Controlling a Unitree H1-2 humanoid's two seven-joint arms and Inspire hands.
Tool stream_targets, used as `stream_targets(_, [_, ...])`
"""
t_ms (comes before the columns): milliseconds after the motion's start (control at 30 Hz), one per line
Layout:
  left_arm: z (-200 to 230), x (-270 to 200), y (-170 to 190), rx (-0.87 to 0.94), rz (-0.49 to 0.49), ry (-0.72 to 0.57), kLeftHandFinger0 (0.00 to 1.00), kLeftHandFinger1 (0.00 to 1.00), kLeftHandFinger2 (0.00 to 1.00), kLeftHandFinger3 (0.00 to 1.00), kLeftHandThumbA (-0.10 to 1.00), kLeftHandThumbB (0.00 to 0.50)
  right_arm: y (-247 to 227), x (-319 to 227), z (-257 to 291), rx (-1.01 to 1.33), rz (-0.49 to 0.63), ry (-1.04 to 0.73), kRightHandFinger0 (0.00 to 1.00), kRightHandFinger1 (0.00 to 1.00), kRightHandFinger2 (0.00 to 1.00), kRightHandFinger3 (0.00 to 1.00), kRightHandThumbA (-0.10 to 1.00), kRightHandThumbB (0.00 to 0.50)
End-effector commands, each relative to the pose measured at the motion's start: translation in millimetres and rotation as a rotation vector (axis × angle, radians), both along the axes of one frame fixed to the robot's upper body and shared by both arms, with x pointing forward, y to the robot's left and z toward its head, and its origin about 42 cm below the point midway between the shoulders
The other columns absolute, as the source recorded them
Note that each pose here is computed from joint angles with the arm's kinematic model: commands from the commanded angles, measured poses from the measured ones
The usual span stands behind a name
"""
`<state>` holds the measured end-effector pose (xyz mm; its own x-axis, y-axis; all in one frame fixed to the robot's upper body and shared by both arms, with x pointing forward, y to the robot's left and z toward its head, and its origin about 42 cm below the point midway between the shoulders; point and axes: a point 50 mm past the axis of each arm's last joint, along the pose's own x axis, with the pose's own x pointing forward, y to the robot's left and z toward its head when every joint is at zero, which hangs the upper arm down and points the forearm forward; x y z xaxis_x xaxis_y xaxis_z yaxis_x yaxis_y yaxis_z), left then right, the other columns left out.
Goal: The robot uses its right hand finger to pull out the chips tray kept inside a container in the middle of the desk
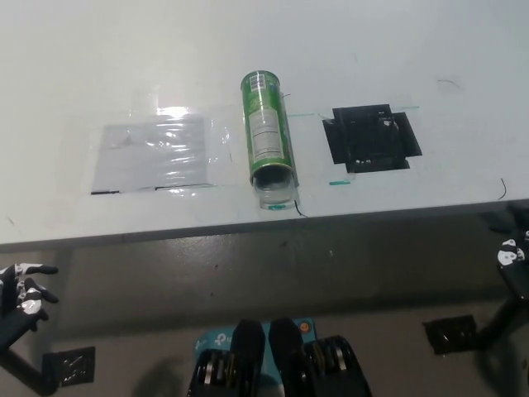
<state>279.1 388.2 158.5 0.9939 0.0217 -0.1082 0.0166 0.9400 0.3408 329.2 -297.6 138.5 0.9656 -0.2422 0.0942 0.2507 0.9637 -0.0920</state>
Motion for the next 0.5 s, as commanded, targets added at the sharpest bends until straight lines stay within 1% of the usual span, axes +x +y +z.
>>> stream_targets(0, [12.3, 0.4, 0.2, 0.014, -0.027, -0.037, 0.26, 0.3, 0.39, 0.6, 0.04, 0.0, -0.3, 16.8, 33.6, -0.04, 0.016, -0.107, 0.0, 0.01, 0.56, 0.75, -0.1, 0.22])
stream_targets(100, [11.7, 1.1, -1.1, 0.009, -0.032, -0.04, 0.27, 0.3, 0.39, 0.59, 0.03, 0.0, 2.5, 34.3, 53.7, -0.073, 0.061, -0.148, 0.0, 0.02, 0.55, 0.75, -0.1, 0.218])
stream_targets(133, [11.6, 1.2, -1.0, 0.014, -0.033, -0.04, 0.27, 0.3, 0.39, 0.59, 0.03, 0.0, 4.1, 40.4, 60.3, -0.081, 0.072, -0.159, 0.0, 0.0, 0.48, 0.75, -0.1, 0.222])
stream_targets(167, [11.4, 1.3, -1.0, 0.013, -0.031, -0.04, 0.27, 0.3, 0.39, 0.59, 0.03, 0.0, 6.0, 45.8, 66.1, -0.085, 0.086, -0.172, 0.0, 0.0, 0.45, 0.76, -0.1, 0.222])
stream_targets(233, [11.7, 1.2, -1.4, 0.004, -0.027, -0.039, 0.26, 0.3, 0.39, 0.59, 0.03, 0.0, 9.7, 54.8, 75.7, -0.057, 0.121, -0.194, 0.0, 0.0, 0.45, 0.76, -0.1, 0.219])
stream_targets(267, [10.5, 1.3, -1.1, -0.008, -0.022, -0.036, 0.27, 0.3, 0.4, 0.6, 0.04, 0.0, 20.6, 68.3, 95.1, -0.071, 0.169, -0.24, 0.04, 0.06, 0.53, 0.76, -0.1, 0.215])
stream_targets(300, [10.6, 1.3, -1.0, -0.005, -0.023, -0.038, 0.26, 0.3, 0.39, 0.6, 0.04, 0.0, 26.8, 73.6, 103.0, -0.081, 0.187, -0.258, 0.01, 0.01, 0.52, 0.78, -0.1, 0.214])
stream_targets(333, [10.1, 0.2, 0.2, -0.006, -0.021, -0.037, 0.26, 0.3, 0.39, 0.59, 0.03, 0.0, 32.4, 77.5, 107.1, -0.097, 0.2, -0.27, 0.0, 0.0, 0.51, 0.78, -0.1, 0.214])
stream_targets(367, [10.1, 0.1, 0.2, -0.005, -0.021, -0.038, 0.26, 0.3, 0.39, 0.59, 0.04, 0.0, 38.6, 82.4, 112.4, -0.098, 0.208, -0.277, 0.0, 0.0, 0.5, 0.78, -0.1, 0.226])
stream_targets(400, [10.5, -0.2, -0.1, -0.003, -0.021, -0.037, 0.26, 0.3, 0.39, 0.59, 0.04, 0.0, 45.9, 88.3, 118.1, -0.101, 0.233, -0.293, 0.0, 0.0, 0.41, 0.77, -0.1, 0.235])
stream_targets(433, [9.9, -1.7, 0.7, -0.002, -0.02, -0.035, 0.26, 0.3, 0.39, 0.59, 0.04, 0.0, 46.8, 87.9, 116.8, -0.1, 0.235, -0.29, 0.0, 0.0, 0.41, 0.77, -0.1, 0.236])
stream_targets(467, [8.7, -1.4, 1.2, -0.01, -0.021, -0.037, 0.26, 0.3, 0.39, 0.59, 0.04, 0.0, 65.7, 96.7, 130.1, -0.135, 0.298, -0.306, 0.0, 0.01, 0.41, 0.77, -0.1, 0.229])
